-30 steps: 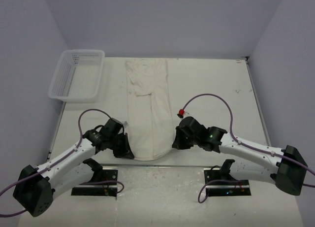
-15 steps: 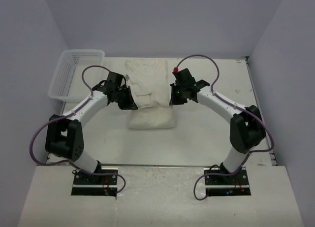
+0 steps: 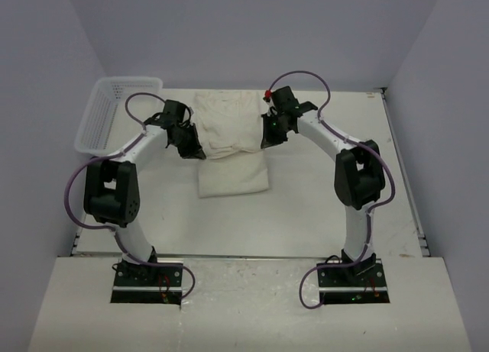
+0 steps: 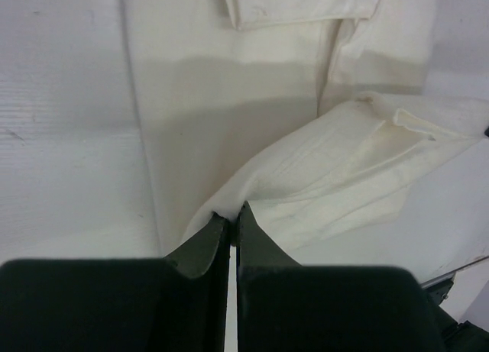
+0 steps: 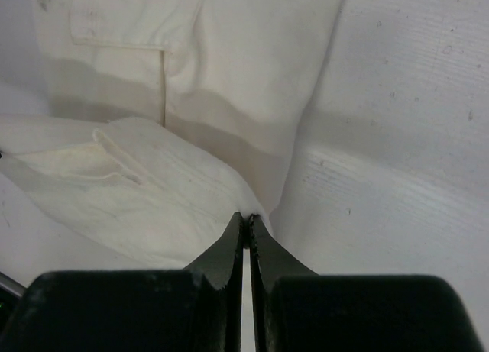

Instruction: Fold and stack the t-shirts

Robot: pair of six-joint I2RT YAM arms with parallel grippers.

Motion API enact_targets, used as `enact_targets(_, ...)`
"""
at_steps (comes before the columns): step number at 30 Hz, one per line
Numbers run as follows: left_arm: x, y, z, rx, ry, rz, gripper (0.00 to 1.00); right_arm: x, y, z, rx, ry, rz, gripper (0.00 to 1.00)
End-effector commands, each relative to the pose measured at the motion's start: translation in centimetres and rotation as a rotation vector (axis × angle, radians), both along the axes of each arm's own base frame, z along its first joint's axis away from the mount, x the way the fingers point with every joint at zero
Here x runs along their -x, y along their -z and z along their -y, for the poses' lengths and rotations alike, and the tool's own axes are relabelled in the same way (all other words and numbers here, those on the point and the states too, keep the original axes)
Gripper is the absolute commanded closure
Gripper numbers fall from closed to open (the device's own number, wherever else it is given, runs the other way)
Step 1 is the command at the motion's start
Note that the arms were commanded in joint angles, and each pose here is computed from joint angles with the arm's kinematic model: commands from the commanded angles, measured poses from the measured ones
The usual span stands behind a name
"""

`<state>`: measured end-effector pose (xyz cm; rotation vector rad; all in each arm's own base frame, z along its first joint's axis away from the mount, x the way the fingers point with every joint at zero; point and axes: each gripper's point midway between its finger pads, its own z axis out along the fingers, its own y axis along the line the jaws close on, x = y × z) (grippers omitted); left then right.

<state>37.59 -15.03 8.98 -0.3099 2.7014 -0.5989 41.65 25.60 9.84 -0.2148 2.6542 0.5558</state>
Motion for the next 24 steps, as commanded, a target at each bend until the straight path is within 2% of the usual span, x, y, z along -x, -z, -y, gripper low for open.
enact_targets(1, -1.7, -0.5, -1.1, -0.010, -0.012, 0.043, 1.00, -0.7, -1.1, -0.3, -0.029, -0.046, 0.005, 1.00)
enact_targets(14, -3.3, 2.5, -0.8, 0.011, -0.009, -0.021, 1.00, -3.0, 2.3, -1.1, -0.038, -0.054, -0.059, 1.00)
enact_targets(18, -5.4, 1.8, -1.4, -0.024, -0.044, 0.037, 1.00, -4.3, 3.0, -1.0, -0.022, -0.054, -0.057, 1.00)
enact_targets(20, -6.4, 1.4, -1.6, -0.038, -0.060, 0.067, 1.00, -6.2, 2.0, -0.7, -0.013, -0.039, -0.007, 1.00)
enact_targets(21, -7.8, 0.1, -1.8, -0.058, -0.064, 0.111, 0.96, -6.6, 2.9, -0.5, 0.001, -0.033, -0.020, 1.00)
enact_targets(22, -8.5, -0.1, -2.3, -0.097, -0.077, 0.129, 0.87, -7.3, 2.6, -0.3, 0.009, -0.032, -0.001, 0.89)
enact_targets(23, -10.3, -1.5, -4.1, -0.199, -0.128, 0.194, 0.82, -9.3, 1.9, 0.7, 0.045, 0.006, 0.053, 0.70)
enact_targets(24, -11.1, -2.5, -4.6, -0.229, -0.146, 0.228, 0.82, -10.1, 1.3, 1.2, 0.059, 0.019, 0.076, 0.70)
